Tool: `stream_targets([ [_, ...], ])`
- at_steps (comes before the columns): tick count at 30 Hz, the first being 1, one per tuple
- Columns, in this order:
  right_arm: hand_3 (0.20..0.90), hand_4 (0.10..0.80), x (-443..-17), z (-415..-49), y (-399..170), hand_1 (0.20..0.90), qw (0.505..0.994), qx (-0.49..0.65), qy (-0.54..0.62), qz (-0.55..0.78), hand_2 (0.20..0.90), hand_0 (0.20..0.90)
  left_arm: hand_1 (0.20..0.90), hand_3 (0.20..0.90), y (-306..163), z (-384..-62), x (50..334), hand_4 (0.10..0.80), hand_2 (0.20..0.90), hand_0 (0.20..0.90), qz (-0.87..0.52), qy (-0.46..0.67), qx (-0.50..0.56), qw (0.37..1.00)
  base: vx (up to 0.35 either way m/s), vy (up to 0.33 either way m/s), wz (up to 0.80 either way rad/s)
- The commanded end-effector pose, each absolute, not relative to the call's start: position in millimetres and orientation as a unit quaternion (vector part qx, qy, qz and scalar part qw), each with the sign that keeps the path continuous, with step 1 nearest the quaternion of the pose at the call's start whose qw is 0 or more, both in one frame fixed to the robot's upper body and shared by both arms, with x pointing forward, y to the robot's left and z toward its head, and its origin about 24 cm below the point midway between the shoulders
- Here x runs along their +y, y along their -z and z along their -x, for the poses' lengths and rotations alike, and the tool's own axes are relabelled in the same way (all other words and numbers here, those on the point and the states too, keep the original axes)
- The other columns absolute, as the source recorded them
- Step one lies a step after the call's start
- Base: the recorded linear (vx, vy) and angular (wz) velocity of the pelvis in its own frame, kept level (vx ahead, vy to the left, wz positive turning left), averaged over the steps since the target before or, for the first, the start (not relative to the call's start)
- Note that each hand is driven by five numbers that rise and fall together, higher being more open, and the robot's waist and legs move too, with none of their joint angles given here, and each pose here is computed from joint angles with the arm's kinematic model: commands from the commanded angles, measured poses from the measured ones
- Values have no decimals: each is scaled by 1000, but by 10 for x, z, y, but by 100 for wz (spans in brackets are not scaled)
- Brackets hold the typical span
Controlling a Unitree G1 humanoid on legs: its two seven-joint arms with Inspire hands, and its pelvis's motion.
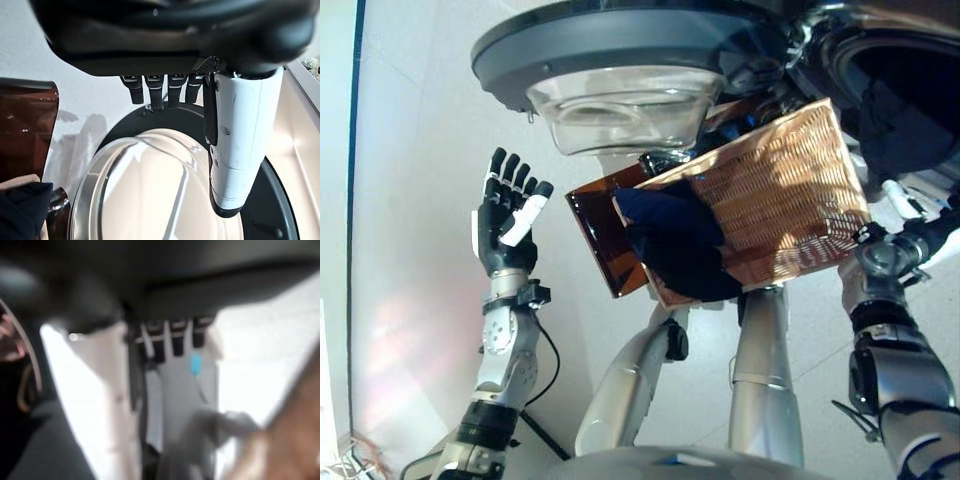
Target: Pick up the clothes and place them into the washing machine
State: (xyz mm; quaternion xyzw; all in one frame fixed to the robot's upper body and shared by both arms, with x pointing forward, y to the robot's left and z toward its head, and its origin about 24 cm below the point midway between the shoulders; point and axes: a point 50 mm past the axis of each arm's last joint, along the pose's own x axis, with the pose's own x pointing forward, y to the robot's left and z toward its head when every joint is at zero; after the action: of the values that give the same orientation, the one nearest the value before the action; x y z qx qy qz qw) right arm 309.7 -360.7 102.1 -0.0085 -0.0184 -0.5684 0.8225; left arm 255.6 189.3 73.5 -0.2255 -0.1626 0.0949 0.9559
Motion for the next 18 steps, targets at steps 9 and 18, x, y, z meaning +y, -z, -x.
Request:
stream_targets([
  [9,200,300,-3582,-3327,-1569,200,861,-116,493,38,200,200,900,900,-1113,-2452,2143,800,900,900,237,-129,-290,918,6,-2,3],
  [18,200,300,-3920,-3211,-1603,200,853,-87,515,-5,200,200,900,900,-1148,-2491,2084,800,900,900,235,-99,-297,920,1,2,0],
])
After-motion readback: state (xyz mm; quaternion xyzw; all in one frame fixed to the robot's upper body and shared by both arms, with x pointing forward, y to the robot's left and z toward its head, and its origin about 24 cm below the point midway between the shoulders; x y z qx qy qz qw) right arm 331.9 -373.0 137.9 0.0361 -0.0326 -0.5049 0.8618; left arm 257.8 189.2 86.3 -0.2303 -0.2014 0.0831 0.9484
